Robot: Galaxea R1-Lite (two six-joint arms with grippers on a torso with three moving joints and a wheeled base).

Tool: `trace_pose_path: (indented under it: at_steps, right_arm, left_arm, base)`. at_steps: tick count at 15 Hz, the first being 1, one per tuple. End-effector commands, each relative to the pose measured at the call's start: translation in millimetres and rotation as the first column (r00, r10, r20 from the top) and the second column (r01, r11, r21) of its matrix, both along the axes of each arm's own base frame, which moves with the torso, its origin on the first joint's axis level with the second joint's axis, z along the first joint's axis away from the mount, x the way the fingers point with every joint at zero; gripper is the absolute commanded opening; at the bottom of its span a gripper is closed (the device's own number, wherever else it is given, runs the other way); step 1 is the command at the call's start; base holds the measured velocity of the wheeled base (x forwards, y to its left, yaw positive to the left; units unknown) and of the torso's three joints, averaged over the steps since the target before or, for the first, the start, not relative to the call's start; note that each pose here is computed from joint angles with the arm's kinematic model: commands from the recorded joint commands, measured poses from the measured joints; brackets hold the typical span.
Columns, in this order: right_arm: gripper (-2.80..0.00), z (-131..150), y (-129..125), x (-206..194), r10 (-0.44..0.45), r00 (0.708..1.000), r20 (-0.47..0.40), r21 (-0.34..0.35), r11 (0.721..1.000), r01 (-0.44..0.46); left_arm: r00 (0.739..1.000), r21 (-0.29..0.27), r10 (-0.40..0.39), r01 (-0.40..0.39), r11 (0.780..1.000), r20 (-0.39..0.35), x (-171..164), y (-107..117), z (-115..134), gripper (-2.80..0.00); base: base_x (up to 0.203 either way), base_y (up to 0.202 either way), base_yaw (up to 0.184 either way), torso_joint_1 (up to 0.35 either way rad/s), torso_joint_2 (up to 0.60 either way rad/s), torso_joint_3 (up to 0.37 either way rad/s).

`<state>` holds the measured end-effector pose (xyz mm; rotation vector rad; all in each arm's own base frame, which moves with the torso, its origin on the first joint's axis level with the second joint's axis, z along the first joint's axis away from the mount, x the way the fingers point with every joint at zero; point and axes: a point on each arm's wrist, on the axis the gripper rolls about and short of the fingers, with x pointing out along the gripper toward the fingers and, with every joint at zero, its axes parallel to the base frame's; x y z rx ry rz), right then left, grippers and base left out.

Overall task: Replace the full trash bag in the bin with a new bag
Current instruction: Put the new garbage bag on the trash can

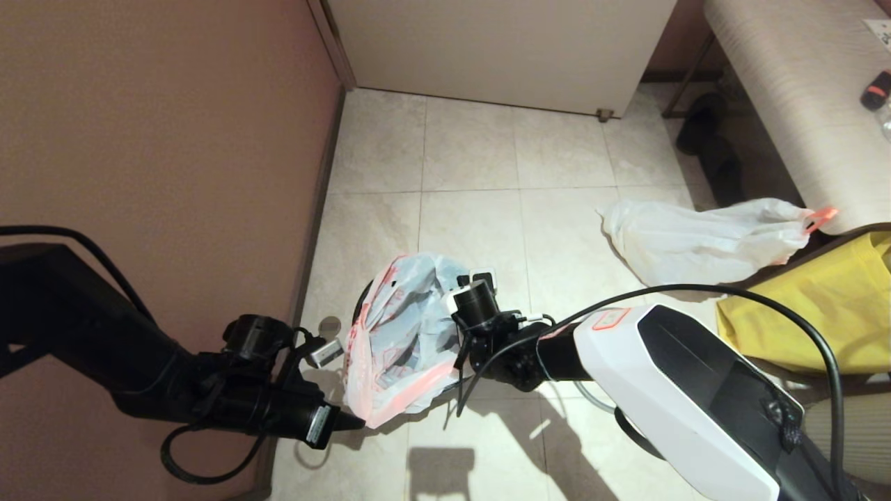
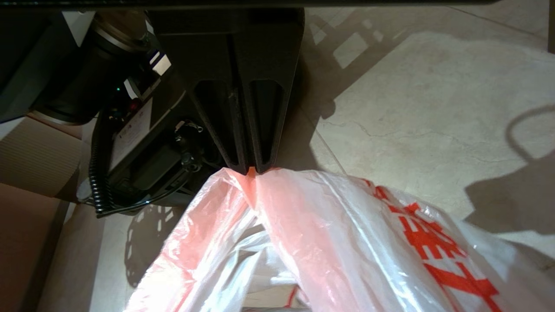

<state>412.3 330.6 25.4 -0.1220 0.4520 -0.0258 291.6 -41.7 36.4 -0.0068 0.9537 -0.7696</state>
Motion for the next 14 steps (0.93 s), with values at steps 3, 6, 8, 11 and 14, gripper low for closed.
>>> trace_pose_path:
  at_steps: [3,6,8,11,14]
  right_arm:
    - [-2.8,-4,1,-1,-0.004,1.0,-0.003,0.006,1.0,0.004]
    - [-2.8,-6,2,-2,-0.003,1.0,-0.006,0.007,1.0,0.003]
    - [-2.8,-11,2,-1,-0.005,1.0,-0.013,0.001,1.0,0.005]
    - [-2.8,-19,2,-3,-0.004,1.0,-0.029,-0.015,1.0,0.004]
    - [-2.8,-37,11,-14,0.021,0.998,-0.06,-0.041,0.999,-0.024]
  left_arm:
    - [0.999,-0.016,0.035,-0.036,0.999,-0.019,12,10,-12,-2.8]
    - [0.996,-0.084,0.092,-0.091,0.992,0.006,18,11,-5,-2.8]
    - [0.995,-0.135,0.083,-0.074,0.988,0.063,9,10,15,-2.8]
    - [0.993,-0.204,0.041,-0.019,0.979,0.106,-5,8,42,-2.8]
    - [0.996,-0.23,0.041,-0.022,0.973,0.079,-3,3,42,-2.8]
  base:
    - [0.0,0.0,0.0,0.0,0.0,0.0]
    - [0.0,0.0,0.0,0.0,0.0,0.0]
    - [0.0,0.0,0.0,0.0,0.0,0.0]
    - [0.0,0.0,0.0,0.0,0.0,0.0]
    - [0.0,0.0,0.0,0.0,0.0,0.0]
